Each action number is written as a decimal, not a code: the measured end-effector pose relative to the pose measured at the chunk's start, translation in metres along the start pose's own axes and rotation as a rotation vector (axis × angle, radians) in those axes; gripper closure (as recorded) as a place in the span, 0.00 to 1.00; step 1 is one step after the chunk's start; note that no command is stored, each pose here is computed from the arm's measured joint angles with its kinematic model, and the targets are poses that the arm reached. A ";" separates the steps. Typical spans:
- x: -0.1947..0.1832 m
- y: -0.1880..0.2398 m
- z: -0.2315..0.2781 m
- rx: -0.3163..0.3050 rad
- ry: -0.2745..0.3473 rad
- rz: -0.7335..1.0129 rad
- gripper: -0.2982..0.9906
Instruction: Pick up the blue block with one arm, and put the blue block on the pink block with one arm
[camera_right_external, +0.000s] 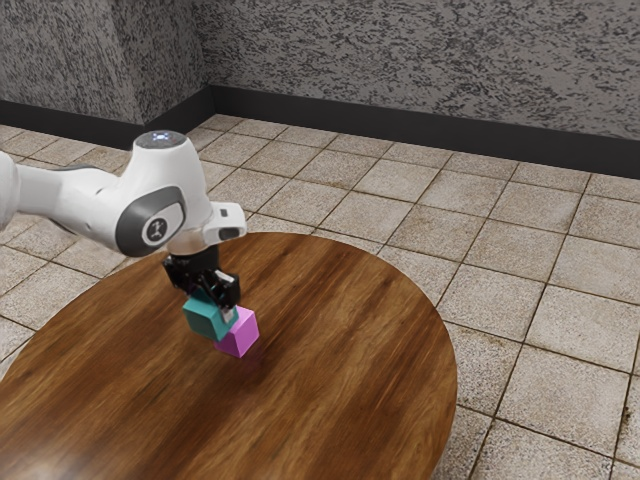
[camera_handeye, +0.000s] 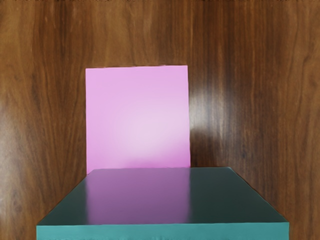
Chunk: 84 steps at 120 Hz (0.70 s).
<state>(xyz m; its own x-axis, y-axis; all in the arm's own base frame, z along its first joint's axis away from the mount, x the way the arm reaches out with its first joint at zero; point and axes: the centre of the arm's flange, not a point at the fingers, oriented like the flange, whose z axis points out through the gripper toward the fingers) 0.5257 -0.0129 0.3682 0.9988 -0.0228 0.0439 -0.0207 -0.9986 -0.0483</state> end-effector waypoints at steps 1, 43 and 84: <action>0.001 0.000 0.000 0.000 -0.001 0.000 0.47; 0.017 -0.003 0.004 0.009 -0.045 -0.005 0.47; 0.033 -0.003 0.009 0.014 -0.063 -0.002 0.47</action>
<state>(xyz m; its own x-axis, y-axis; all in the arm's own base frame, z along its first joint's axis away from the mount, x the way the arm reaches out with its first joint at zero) 0.5589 -0.0105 0.3612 0.9997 -0.0170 -0.0184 -0.0182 -0.9979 -0.0626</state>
